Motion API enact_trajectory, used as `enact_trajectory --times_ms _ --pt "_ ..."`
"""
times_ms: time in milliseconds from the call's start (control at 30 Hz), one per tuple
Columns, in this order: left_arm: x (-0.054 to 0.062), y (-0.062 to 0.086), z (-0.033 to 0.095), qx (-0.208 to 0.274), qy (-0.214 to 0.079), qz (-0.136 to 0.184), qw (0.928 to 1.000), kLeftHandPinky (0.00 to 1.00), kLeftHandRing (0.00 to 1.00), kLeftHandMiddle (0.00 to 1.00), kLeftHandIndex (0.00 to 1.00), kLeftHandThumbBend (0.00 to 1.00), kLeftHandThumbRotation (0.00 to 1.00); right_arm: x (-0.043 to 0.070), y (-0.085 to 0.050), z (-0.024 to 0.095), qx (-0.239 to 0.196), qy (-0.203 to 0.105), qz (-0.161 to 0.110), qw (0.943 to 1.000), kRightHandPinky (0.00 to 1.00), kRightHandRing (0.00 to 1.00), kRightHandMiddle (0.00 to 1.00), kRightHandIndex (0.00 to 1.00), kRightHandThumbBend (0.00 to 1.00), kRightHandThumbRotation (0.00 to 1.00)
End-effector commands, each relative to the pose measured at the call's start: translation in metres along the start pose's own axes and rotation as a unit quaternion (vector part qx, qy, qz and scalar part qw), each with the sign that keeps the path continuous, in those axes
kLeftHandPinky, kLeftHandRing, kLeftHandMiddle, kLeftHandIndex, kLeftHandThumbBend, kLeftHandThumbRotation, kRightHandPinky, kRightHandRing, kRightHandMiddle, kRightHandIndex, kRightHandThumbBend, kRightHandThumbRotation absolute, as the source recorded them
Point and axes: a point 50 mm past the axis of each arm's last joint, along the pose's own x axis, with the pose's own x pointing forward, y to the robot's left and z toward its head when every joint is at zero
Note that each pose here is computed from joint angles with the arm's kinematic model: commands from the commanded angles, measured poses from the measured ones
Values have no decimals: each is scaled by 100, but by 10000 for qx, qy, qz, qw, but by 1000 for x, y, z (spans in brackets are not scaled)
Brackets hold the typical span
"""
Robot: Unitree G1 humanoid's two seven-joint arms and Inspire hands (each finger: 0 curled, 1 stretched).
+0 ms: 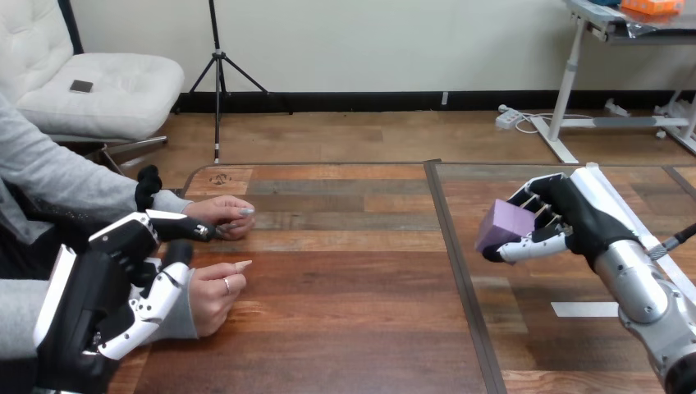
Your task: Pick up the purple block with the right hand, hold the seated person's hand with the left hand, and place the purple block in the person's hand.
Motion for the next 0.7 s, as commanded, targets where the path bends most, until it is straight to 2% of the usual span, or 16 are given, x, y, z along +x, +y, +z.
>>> enact_trajectory --times_ms 0,67,167,333,500,567,633,667 --pt "27 19 20 926 -550 -143 9941 5 68 67 60 78 65 8 -22 23 10 -552 -452 9975 38 41 44 46 84 0" --pt "29 21 23 1042 -496 -230 9931 8 71 70 62 86 70 8 -22 23 -5 -542 -478 9974 37 40 43 46 85 0" --pt "30 24 27 1077 -424 -339 9927 11 78 76 69 94 68 8 -23 23 -5 -529 -519 9973 37 40 43 46 85 0" --pt "32 26 34 1229 -290 -464 9909 5 88 85 77 98 57 8 -24 23 79 -526 -547 9971 36 40 43 46 85 0" --pt "35 27 41 1721 -219 -576 9831 2 91 89 81 100 48 8 -25 24 49 -510 -585 9970 36 39 43 46 85 0" --pt "36 27 43 1885 -192 -622 9799 6 89 88 81 100 46 8 -25 24 47 -523 -595 9968 35 39 43 46 86 0" --pt "37 27 44 1982 -148 -661 9778 18 88 88 81 100 43 8 -25 24 45 -534 -595 9968 35 38 43 46 86 0" --pt "37 28 44 2151 -106 -708 9740 25 88 88 81 100 43 8 -25 24 53 -522 -597 9968 35 38 43 46 85 0"
